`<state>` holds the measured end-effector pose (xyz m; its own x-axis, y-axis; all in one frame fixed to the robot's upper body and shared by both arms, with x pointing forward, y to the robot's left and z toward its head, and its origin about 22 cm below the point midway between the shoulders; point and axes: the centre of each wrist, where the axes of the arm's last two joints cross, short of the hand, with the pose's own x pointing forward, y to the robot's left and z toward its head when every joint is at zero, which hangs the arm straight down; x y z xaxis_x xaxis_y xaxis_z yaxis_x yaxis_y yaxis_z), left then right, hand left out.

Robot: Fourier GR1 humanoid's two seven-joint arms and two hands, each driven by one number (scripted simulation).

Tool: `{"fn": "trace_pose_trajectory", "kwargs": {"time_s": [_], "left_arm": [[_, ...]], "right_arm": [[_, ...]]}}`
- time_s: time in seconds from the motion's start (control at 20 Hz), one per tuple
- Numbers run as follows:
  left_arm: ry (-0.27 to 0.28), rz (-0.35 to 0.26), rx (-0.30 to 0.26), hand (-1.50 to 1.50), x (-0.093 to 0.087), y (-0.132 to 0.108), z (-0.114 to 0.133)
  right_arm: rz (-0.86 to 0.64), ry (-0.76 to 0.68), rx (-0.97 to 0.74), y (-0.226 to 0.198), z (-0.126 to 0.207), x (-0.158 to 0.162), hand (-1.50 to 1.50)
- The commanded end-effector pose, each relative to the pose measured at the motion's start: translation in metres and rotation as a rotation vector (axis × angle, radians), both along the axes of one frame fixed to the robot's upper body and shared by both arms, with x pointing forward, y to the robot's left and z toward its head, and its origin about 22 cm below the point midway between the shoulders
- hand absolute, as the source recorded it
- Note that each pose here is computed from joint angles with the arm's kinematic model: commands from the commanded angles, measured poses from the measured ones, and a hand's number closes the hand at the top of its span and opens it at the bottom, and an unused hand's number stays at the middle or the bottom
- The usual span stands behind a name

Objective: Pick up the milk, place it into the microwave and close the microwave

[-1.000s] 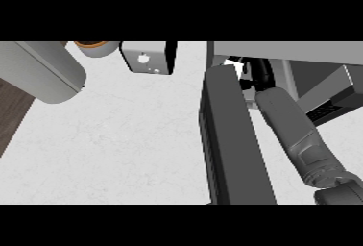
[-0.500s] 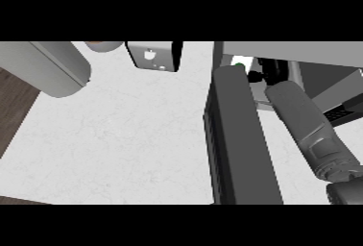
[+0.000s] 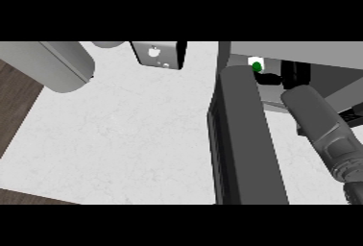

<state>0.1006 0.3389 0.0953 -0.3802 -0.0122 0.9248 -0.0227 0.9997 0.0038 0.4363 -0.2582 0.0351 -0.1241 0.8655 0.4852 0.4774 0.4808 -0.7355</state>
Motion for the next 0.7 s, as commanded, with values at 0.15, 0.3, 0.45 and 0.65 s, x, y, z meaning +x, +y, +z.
{"fn": "trace_pose_trajectory", "kwargs": {"time_s": [0.15, 0.3, 0.45, 0.65], "left_arm": [[0.014, 0.003, 0.013, -1.50, 0.014, 0.001, -0.004], [0.033, -0.049, 0.030, -1.50, 0.009, -0.003, -0.003], [0.035, -0.075, 0.043, -1.50, 0.020, -0.006, -0.007], [0.048, -0.127, 0.043, -1.50, 0.021, -0.008, -0.013]], "right_arm": [[0.136, -0.020, -0.018, 0.025, 0.004, 0.005, -1.50], [0.156, -0.029, -0.002, 0.031, 0.002, 0.005, -1.50], [0.249, -0.029, 0.022, 0.038, 0.007, 0.008, -1.50], [0.303, 0.011, 0.098, 0.032, 0.022, 0.014, -1.50]]}}
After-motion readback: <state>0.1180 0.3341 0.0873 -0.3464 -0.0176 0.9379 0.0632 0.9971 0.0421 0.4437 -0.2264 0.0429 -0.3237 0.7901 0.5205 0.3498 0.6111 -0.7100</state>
